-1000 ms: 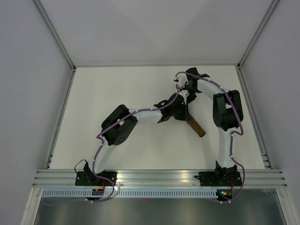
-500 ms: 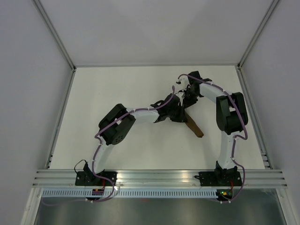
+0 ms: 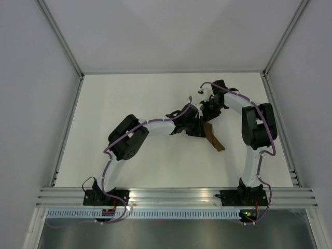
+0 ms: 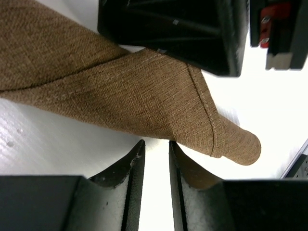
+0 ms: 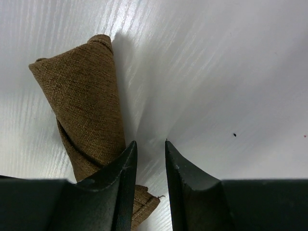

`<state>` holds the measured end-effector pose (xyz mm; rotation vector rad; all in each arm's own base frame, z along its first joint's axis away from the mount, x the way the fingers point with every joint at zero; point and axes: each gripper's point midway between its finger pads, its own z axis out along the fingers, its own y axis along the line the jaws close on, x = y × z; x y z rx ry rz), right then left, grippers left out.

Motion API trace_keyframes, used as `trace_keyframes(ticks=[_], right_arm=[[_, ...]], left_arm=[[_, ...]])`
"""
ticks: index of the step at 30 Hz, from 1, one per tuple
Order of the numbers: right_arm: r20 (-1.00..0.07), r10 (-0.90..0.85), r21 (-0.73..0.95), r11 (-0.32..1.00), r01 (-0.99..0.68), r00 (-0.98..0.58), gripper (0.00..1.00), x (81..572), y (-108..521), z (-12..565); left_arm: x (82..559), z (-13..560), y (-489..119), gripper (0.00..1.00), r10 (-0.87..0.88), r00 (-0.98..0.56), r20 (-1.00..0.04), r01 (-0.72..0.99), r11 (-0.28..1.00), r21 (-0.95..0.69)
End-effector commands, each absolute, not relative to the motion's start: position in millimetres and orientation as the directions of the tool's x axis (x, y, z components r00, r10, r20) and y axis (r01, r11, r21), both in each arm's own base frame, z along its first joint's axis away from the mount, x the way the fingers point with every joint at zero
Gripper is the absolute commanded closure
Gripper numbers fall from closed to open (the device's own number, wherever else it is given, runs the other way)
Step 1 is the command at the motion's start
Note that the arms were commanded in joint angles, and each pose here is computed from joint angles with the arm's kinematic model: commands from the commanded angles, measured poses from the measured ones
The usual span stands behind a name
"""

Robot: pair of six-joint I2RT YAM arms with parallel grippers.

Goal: Fold the napkin, place the utensils inside, and roll it up
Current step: Roll the napkin with the utensil

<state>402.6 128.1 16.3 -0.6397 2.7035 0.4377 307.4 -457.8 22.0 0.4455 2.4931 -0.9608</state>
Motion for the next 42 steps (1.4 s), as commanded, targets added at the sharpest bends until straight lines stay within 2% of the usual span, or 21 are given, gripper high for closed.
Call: trace_keyframes(ticks=[1, 10, 42], right_arm=[[-0.328, -0.359, 0.212, 0.874, -0.438, -0.874, 0.64, 393.1, 115.8, 8.7], [-0.327, -0.339, 0.186, 0.892, -0.411, -0.882, 0.64, 404.7, 103.5, 1.4], [-0.25, -0.361, 0.168, 0.898, -0.407, -0.898, 0.66, 365.0, 84.2, -18.1]], left_arm=[[285.6, -5.5, -424.4, 0.67, 0.217, -0.893, -0.393, 0.399, 0.784, -0.475], [289.8, 34.1, -428.0, 0.65, 0.197, -0.865, -0.461, 0.433, 0.758, -0.488], [343.2, 40.4, -456.0, 0.63, 0.11, -0.898, -0.427, 0.332, 0.805, -0.491]])
